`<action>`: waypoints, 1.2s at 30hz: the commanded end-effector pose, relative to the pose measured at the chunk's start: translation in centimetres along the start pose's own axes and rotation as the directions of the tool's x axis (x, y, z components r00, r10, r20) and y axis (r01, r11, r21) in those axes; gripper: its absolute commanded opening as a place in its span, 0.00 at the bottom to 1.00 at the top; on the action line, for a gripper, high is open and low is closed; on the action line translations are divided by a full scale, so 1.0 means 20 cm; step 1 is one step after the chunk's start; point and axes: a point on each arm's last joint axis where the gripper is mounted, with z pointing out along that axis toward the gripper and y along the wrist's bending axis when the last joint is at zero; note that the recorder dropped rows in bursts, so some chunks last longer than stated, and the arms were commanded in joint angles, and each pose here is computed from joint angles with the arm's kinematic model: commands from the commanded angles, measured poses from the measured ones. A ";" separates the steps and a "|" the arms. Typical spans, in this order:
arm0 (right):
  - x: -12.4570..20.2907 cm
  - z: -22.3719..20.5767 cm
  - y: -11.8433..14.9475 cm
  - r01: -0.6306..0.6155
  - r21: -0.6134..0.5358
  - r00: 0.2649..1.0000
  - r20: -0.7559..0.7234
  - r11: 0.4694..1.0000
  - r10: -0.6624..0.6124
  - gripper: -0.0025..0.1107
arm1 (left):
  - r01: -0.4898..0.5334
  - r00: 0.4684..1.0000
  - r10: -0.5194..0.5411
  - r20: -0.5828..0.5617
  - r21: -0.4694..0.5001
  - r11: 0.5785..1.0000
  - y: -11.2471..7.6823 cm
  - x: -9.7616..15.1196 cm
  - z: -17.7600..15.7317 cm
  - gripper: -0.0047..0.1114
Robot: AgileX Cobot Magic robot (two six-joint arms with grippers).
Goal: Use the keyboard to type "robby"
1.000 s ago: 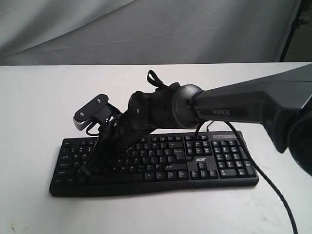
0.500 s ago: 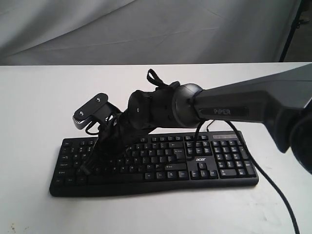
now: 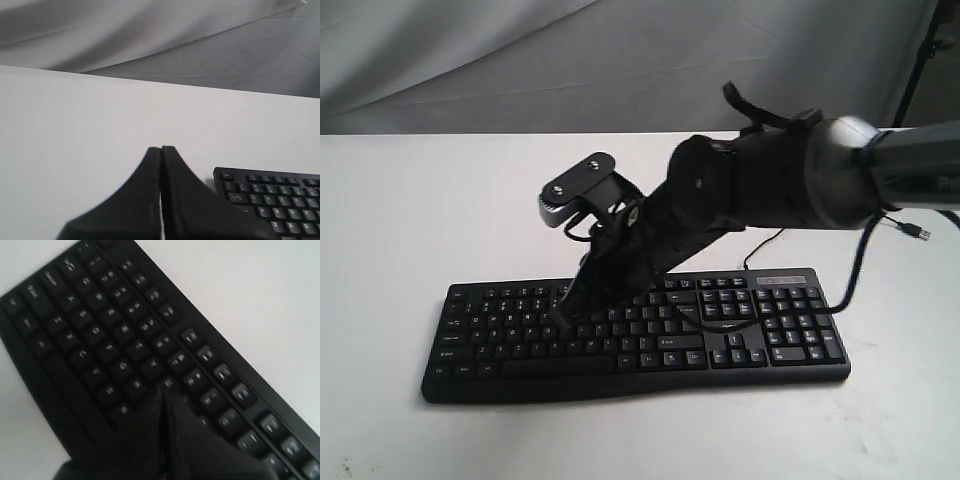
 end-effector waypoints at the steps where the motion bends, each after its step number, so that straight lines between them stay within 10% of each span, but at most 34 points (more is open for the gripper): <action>1: 0.11 -0.03 -0.10 -0.064 0.061 0.998 0.009 0.996 0.064 0.02 | 0.012 1.000 -0.012 0.001 0.006 1.000 0.00 0.01 0.00 0.04; 36: 0.14 0.15 -0.08 -0.058 0.101 0.998 0.042 0.993 0.054 0.02 | 0.012 1.000 -0.012 0.001 0.006 1.000 0.00 0.01 0.00 0.04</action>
